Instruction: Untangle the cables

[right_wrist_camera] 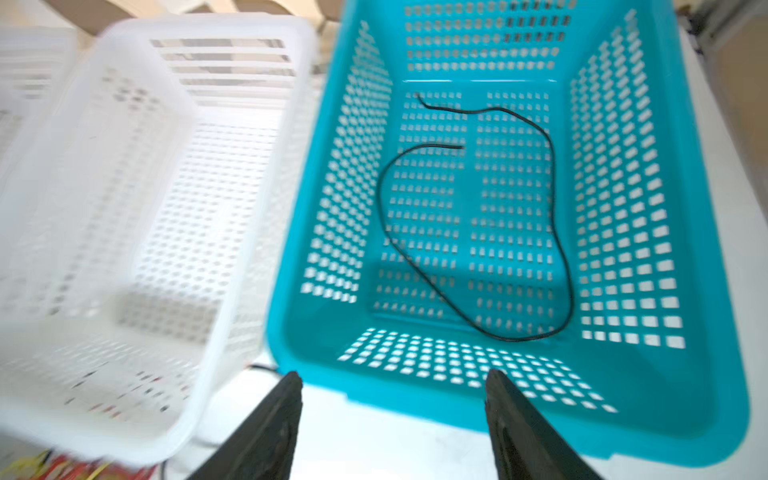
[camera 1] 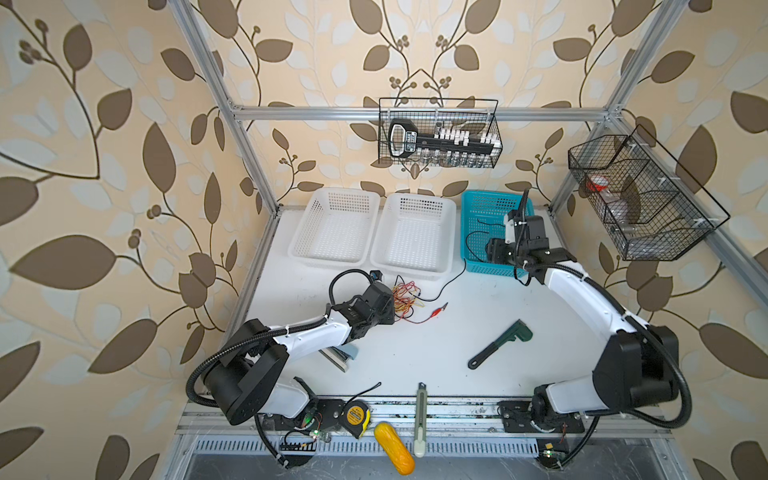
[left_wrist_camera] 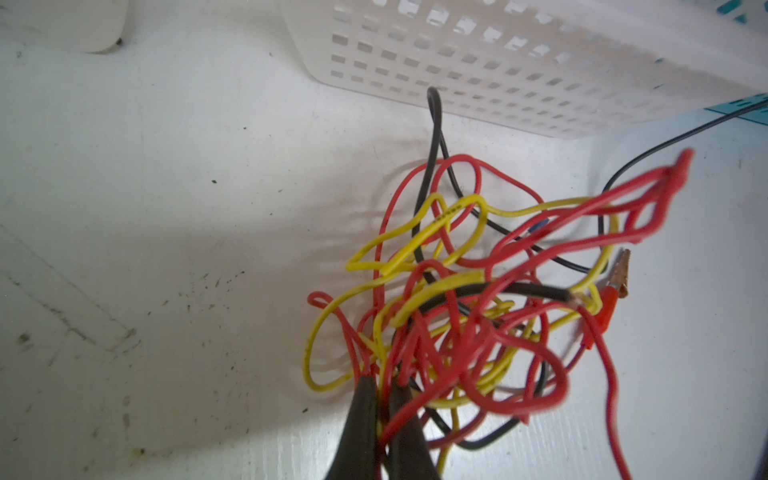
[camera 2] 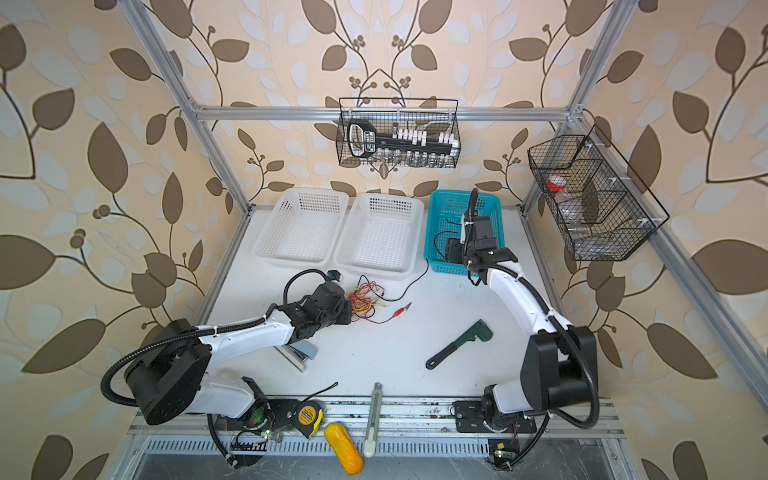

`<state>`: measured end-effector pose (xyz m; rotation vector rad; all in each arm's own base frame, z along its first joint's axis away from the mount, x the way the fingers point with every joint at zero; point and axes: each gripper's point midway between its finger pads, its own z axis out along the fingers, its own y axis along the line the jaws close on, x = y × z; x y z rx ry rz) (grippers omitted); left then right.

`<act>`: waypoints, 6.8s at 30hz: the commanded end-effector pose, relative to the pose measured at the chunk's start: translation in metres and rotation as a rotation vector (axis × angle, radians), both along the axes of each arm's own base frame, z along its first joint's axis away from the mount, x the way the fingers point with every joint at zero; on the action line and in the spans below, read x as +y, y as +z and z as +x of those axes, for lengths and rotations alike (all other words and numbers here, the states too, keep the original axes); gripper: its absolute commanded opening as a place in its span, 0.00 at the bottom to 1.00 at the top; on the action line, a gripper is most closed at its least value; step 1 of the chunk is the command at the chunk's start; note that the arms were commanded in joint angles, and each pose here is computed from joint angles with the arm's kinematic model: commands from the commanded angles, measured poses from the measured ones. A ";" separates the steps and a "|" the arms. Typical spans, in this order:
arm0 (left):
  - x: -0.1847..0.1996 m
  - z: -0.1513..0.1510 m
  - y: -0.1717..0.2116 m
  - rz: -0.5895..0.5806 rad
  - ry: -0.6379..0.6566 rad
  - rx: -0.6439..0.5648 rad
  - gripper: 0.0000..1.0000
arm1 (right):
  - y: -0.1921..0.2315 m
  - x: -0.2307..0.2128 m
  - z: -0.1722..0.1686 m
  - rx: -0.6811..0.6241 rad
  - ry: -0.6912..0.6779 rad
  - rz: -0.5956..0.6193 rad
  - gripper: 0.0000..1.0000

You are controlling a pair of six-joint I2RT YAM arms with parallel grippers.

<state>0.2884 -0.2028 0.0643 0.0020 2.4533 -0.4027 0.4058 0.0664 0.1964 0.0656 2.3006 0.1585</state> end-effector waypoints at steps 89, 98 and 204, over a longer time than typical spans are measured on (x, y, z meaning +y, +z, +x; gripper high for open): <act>0.008 -0.012 0.104 -0.211 -0.055 -0.308 0.00 | 0.053 0.058 -0.054 -0.344 0.045 0.048 0.00; 0.026 -0.008 0.065 -0.151 0.037 -0.233 0.00 | 0.084 0.012 -0.068 -0.392 -0.080 0.045 0.00; 0.034 0.001 0.035 -0.154 0.071 -0.085 0.00 | -0.049 -0.050 0.098 -0.075 -0.188 0.030 0.65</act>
